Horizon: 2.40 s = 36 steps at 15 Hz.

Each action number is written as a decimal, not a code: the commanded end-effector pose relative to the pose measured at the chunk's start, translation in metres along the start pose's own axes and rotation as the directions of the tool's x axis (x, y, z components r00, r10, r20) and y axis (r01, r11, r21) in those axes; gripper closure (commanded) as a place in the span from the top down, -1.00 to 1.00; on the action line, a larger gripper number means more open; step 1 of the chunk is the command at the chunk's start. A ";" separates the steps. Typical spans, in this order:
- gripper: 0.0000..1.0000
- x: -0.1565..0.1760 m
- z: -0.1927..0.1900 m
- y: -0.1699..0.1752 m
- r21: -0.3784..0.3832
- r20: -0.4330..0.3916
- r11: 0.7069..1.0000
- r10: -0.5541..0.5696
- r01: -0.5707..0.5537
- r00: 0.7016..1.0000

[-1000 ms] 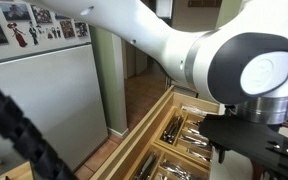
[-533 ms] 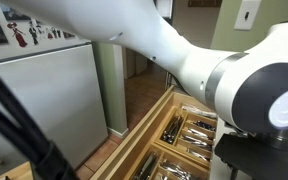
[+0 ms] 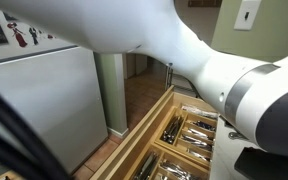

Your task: Open the far left top drawer fully, pick up the silver spoon from the kitchen counter and put it in the top third cutlery slot from the left in the drawer

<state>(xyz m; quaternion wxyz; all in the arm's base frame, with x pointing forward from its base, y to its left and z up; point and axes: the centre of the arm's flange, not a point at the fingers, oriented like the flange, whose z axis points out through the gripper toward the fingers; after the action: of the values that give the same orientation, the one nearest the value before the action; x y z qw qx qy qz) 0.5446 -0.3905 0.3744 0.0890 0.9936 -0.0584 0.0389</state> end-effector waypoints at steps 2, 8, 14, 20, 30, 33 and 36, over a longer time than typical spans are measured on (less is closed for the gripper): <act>-0.05 0.009 0.012 0.013 0.023 -0.043 0.999 -0.022 0.023 0.999; 0.57 0.010 0.005 0.015 0.027 -0.074 0.999 -0.029 0.031 0.997; 0.24 0.020 -0.008 0.009 0.048 -0.131 0.996 -0.067 0.074 0.989; 0.16 0.030 0.006 -0.002 0.095 -0.119 0.988 -0.110 0.121 0.987; -0.02 0.024 0.020 0.014 0.111 -0.101 0.989 -0.086 0.097 0.991; -0.03 0.025 0.022 0.013 0.115 -0.095 0.988 -0.094 0.105 0.991; -0.04 0.025 0.022 0.012 0.120 -0.099 0.986 -0.104 0.115 0.990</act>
<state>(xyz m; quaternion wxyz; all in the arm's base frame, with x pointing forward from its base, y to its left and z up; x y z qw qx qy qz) 0.5667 -0.4020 0.3646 0.0497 0.9949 -0.0066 0.0875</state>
